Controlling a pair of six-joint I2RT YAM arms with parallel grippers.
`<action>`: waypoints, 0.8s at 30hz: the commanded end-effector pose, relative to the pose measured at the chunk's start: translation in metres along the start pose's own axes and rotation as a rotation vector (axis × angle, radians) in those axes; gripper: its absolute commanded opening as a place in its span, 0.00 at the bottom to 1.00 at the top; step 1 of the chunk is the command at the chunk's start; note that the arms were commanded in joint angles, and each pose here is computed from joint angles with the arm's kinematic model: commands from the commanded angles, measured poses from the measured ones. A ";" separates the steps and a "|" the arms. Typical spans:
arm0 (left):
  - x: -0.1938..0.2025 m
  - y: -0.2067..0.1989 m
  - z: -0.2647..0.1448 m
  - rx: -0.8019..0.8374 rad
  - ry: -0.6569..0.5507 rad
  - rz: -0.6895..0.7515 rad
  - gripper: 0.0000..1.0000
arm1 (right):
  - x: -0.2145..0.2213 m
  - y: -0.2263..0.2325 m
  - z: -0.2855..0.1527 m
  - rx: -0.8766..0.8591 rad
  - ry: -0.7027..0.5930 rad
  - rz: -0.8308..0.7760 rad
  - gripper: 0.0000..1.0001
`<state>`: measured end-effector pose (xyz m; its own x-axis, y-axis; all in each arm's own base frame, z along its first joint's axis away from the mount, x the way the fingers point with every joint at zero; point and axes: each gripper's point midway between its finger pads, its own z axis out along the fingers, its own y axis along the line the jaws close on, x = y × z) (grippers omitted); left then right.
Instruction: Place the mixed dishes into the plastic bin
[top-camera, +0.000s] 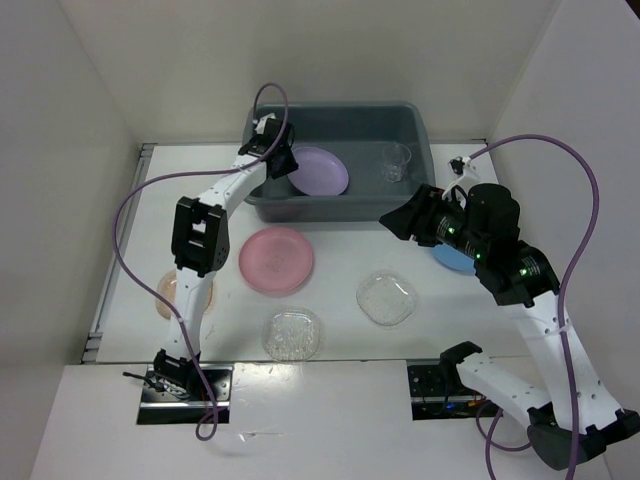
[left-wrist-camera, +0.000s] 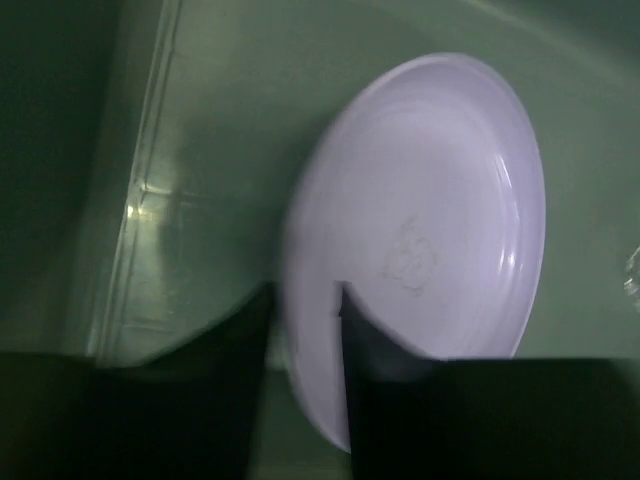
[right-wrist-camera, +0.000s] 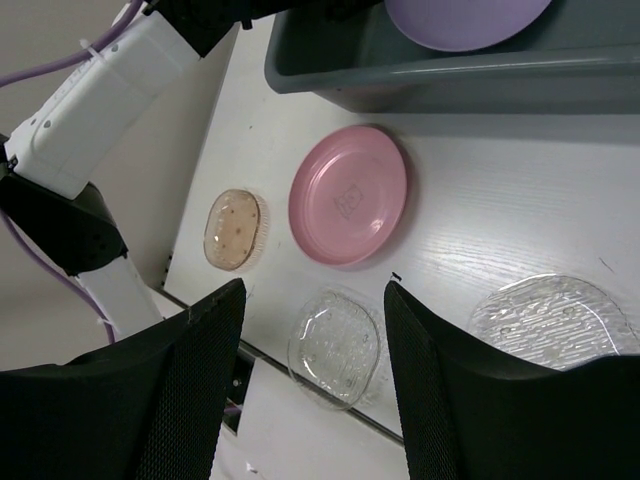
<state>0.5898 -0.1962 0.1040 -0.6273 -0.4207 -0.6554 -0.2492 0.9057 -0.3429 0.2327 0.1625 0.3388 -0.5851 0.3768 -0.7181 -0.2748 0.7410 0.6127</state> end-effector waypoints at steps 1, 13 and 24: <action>-0.045 -0.025 -0.023 0.077 -0.117 0.012 0.46 | 0.004 -0.001 0.002 0.000 0.014 0.007 0.63; -0.154 -0.064 -0.208 0.295 -0.406 -0.012 0.81 | 0.012 -0.005 0.011 -0.008 0.035 0.019 0.63; -0.034 0.095 -0.311 0.036 -0.355 -0.151 0.81 | 0.015 -0.001 0.030 -0.057 0.075 -0.017 0.63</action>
<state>0.3784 -0.1019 0.3675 -0.2118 -0.5461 -0.8105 -0.1152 0.8375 -0.5342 0.2413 0.1735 0.3097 -0.6532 0.3421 -0.6755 -0.2577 0.7384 0.6232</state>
